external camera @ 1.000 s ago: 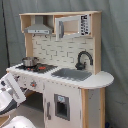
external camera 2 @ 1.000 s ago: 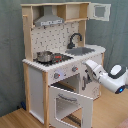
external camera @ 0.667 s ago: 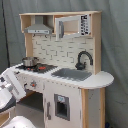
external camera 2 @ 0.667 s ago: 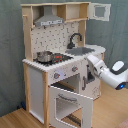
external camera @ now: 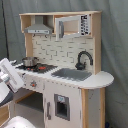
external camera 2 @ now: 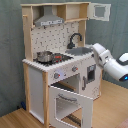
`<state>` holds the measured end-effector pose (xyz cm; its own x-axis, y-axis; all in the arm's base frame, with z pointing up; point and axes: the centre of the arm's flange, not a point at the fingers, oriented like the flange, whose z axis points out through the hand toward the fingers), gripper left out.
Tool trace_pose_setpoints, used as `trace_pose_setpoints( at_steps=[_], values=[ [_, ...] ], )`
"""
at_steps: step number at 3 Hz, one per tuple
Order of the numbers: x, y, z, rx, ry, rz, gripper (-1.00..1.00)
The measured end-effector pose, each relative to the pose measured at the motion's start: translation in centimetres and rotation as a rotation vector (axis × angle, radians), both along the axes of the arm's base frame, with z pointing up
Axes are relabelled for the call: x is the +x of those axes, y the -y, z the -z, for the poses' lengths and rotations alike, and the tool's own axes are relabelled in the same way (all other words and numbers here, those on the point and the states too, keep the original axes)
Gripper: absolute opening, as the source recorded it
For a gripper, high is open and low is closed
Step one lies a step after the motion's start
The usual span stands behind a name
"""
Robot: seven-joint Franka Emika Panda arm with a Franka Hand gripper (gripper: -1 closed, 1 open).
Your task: Play with the kitchen
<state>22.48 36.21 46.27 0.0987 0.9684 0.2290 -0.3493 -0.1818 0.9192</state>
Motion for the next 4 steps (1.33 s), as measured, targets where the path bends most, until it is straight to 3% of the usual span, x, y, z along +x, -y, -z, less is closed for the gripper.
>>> trace_pose_setpoints(
  at_steps=[3, 4],
  values=[
    [-5.8, -0.1, -8.5, 0.021, 0.101, 0.079, 1.0],
    [-7.7, -0.6, -10.3, 0.02, 0.123, 0.104, 1.0]
  ],
)
